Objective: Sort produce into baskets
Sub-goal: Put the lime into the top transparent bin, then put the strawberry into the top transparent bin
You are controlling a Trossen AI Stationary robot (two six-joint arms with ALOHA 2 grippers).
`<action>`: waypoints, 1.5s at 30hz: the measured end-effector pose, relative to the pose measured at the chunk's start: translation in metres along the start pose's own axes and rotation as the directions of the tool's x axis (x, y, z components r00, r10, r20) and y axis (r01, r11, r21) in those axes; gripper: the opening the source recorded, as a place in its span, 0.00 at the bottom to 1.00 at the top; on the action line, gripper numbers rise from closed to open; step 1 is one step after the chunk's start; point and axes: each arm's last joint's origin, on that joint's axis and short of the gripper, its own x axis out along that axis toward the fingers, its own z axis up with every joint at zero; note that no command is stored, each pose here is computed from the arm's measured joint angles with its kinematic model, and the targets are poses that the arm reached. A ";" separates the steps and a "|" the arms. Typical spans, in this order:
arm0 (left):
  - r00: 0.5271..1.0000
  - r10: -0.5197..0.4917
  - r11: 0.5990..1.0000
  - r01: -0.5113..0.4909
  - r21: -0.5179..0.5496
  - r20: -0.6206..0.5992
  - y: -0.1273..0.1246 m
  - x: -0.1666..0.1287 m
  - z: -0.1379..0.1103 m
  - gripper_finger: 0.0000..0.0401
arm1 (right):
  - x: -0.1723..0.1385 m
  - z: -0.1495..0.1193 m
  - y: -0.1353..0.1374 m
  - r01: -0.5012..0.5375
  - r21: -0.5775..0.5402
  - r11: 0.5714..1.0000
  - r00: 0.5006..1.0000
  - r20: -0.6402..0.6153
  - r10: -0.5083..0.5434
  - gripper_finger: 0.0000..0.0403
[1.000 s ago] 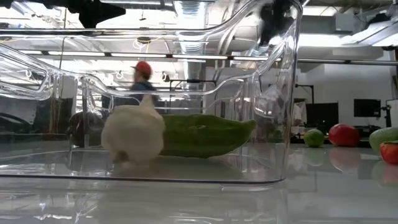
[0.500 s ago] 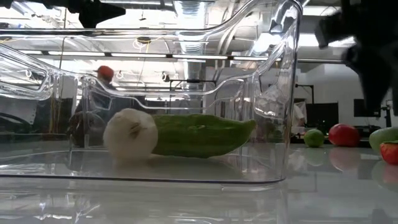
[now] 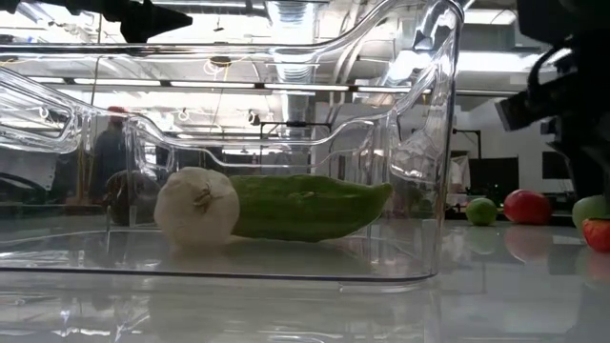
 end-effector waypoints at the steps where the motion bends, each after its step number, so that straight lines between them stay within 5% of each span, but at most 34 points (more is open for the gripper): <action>1: 1.000 0.000 1.000 0.000 0.000 0.001 0.000 0.000 0.000 0.70 | 0.002 -0.001 -0.001 0.005 -0.001 1.000 1.000 -0.004 -0.005 0.82; 13: 1.000 0.000 1.000 0.000 -0.001 0.006 0.000 0.000 0.001 0.70 | -0.003 0.001 0.000 0.012 -0.012 1.000 1.000 0.014 -0.012 0.66; 21: 1.000 0.000 1.000 0.000 -0.002 0.009 0.000 0.000 0.001 0.70 | -0.057 0.029 0.006 0.040 -0.038 0.998 0.977 0.210 -0.031 0.65; 28: 1.000 -0.008 1.000 0.008 -0.007 0.022 0.000 0.000 0.002 0.70 | -0.108 0.076 0.014 0.056 -0.083 0.995 0.789 0.614 0.007 0.65; 34: 1.000 -0.008 1.000 0.009 -0.007 0.021 0.000 0.000 0.002 0.70 | -0.117 0.124 0.015 0.061 -0.143 0.988 0.598 0.798 0.079 0.69; 38: 1.000 -0.008 1.000 0.009 -0.006 0.018 0.000 0.000 0.002 0.70 | -0.108 0.142 0.002 0.032 -0.184 0.982 0.621 0.774 0.124 0.75; 45: 1.000 -0.008 1.000 0.008 0.009 0.016 0.000 0.000 0.002 0.70 | -0.099 0.146 -0.016 -0.193 -0.177 0.965 0.733 0.628 0.261 0.91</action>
